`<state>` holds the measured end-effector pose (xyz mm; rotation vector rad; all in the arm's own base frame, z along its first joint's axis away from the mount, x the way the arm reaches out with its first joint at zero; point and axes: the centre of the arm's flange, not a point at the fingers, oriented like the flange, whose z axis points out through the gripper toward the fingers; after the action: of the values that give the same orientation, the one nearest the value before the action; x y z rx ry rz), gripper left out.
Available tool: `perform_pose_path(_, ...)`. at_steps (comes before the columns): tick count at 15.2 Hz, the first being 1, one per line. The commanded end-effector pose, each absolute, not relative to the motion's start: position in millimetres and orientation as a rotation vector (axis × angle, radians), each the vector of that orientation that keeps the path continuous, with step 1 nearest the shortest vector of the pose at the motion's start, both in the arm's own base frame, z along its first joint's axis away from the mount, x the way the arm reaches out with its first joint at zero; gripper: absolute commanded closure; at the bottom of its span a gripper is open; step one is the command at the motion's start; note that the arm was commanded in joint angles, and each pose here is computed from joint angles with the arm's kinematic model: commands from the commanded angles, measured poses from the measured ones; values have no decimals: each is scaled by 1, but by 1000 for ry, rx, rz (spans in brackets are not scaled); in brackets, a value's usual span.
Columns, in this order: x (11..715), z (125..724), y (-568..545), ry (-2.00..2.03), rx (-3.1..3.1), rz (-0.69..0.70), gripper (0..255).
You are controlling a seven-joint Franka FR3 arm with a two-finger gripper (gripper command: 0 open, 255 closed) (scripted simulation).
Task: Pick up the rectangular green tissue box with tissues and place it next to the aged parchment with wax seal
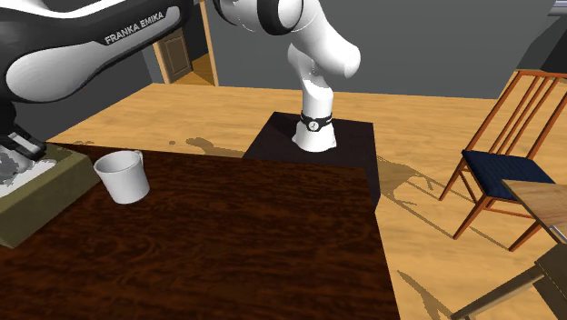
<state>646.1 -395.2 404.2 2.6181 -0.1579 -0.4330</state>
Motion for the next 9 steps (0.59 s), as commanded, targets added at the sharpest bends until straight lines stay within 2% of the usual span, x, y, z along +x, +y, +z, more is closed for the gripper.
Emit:
perform_pose_path(1,647,392,-396,-157,2619,-434,255)
perform_pose_path(9,647,363,-396,-157,2619,-434,255)
